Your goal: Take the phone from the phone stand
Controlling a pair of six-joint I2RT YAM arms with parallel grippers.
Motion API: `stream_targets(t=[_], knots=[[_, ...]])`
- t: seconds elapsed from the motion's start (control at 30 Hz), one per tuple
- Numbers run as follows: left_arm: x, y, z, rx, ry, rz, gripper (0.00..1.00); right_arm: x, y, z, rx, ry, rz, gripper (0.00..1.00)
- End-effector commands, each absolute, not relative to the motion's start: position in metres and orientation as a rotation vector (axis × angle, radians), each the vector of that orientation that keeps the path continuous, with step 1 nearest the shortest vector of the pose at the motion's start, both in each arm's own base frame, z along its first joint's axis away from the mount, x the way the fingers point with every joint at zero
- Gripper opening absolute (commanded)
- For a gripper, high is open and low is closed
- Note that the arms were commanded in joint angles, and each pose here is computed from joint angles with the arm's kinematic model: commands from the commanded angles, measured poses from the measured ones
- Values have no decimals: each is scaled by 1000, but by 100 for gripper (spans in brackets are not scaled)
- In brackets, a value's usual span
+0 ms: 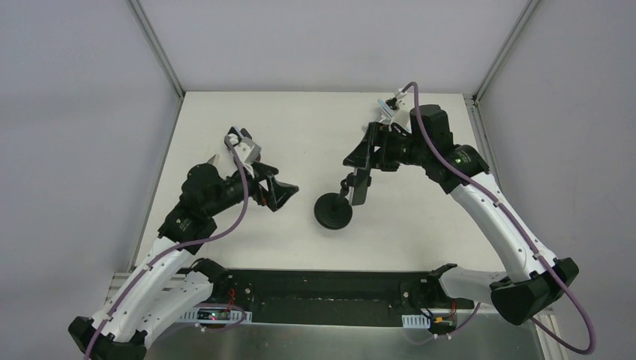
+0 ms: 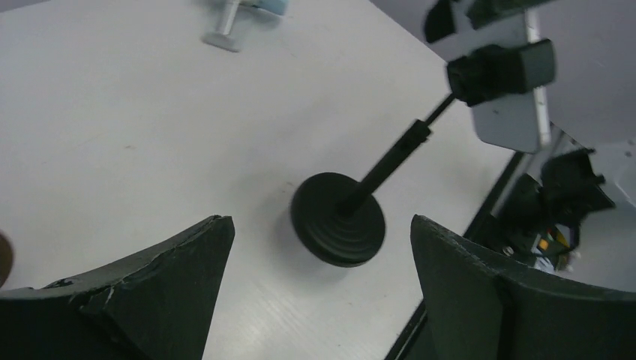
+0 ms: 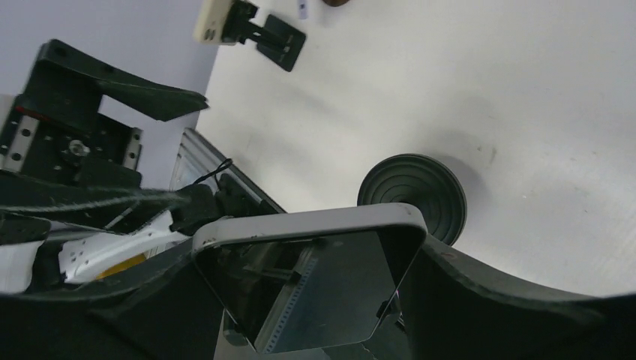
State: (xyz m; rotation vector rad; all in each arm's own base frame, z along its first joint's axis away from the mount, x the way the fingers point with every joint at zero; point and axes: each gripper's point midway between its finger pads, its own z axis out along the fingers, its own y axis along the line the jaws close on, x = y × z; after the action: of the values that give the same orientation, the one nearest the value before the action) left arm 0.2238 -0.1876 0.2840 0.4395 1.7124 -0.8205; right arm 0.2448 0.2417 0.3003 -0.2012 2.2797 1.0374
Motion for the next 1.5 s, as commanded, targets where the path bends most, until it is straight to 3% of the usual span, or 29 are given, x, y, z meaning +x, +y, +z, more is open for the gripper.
stream_targets(t=[0.0,0.47,0.93,1.2,1.4,1.47], knots=[[189,-234,310,720,1474,-956,92,215,272,375,-462,1944,1312,0],[165,-298,302,939,1366,-1046,93,164,286,397,-692,1737,1474,0],[156,-331,312,965,1318,-1138,72,155,291,406,-708,1703,1530,0],[151,-338,319,975,1294,-1180,48,146,289,409,-744,1678,1557,0],[133,-342,327,1049,1248,-1266,2,146,286,401,-787,1627,1504,0],[127,-343,328,1069,1247,-1306,0,148,285,397,-826,1588,1453,0]])
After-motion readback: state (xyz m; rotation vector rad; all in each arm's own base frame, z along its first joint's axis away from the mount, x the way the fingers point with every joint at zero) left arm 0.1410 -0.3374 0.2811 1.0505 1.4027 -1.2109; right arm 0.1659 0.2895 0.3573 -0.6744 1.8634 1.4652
